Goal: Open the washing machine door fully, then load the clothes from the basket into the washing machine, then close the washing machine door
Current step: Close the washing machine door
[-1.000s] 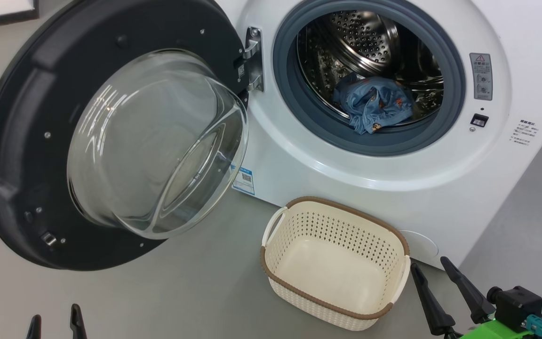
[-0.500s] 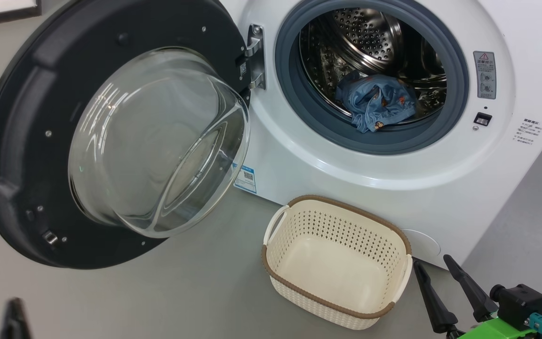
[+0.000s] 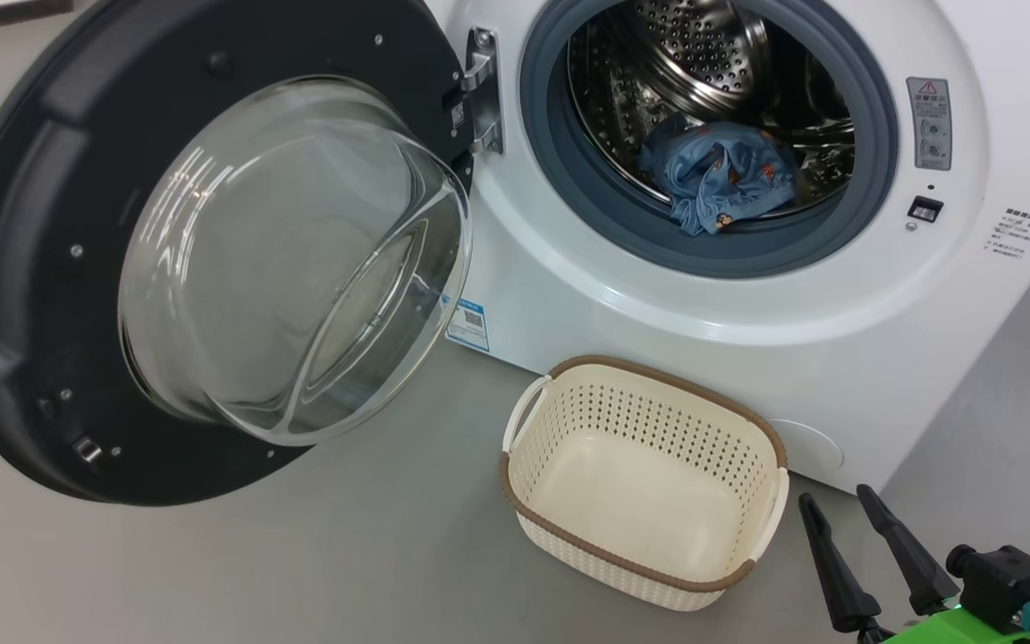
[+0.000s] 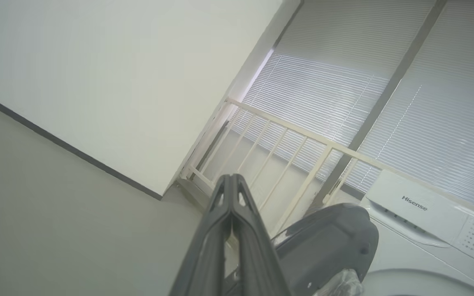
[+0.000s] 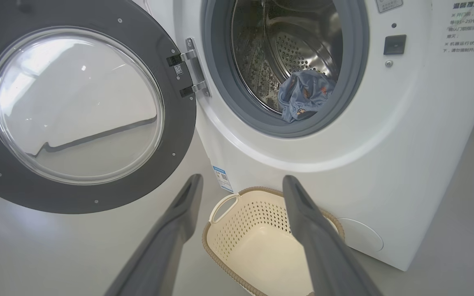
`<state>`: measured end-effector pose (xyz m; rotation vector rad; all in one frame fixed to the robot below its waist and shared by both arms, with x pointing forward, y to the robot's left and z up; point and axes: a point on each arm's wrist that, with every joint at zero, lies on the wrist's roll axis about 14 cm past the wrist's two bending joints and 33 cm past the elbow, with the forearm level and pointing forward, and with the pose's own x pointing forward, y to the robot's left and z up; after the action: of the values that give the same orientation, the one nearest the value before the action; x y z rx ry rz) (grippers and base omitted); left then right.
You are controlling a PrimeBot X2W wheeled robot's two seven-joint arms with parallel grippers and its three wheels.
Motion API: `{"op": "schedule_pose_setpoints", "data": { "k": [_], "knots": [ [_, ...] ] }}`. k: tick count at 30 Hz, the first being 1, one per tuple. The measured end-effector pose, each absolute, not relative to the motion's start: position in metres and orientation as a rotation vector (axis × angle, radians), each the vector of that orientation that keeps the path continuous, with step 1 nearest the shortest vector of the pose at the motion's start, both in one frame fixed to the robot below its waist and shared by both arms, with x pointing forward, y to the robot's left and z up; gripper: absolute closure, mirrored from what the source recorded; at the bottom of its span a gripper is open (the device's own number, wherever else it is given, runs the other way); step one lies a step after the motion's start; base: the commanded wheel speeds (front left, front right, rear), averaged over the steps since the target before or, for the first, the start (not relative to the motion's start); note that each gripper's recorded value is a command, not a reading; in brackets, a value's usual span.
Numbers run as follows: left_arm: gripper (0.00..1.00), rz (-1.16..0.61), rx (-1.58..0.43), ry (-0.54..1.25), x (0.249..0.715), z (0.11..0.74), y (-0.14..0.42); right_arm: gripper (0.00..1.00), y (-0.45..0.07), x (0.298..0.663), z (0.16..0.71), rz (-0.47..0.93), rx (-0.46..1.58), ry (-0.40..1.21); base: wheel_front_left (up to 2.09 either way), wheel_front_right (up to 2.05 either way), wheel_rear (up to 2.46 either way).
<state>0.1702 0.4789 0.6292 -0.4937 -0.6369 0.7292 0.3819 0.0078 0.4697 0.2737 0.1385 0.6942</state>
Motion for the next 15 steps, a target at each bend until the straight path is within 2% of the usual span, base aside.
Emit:
{"op": "schedule_pose_setpoints", "data": {
  "k": [7, 15],
  "knots": [
    [1.00, 0.706, -0.693, -0.590, 0.187, 0.636, 0.521, 0.00, 0.005, 0.388, 0.463, 0.682, 0.279, 0.150, 0.00, 0.00, 0.00],
    [1.00, 0.643, -0.866, -0.317, 0.227, 0.608, 0.530, 0.00, -0.002, 0.393, 0.451, 0.676, 0.271, 0.177, 0.00, 0.00, 0.00]
  ]
}}
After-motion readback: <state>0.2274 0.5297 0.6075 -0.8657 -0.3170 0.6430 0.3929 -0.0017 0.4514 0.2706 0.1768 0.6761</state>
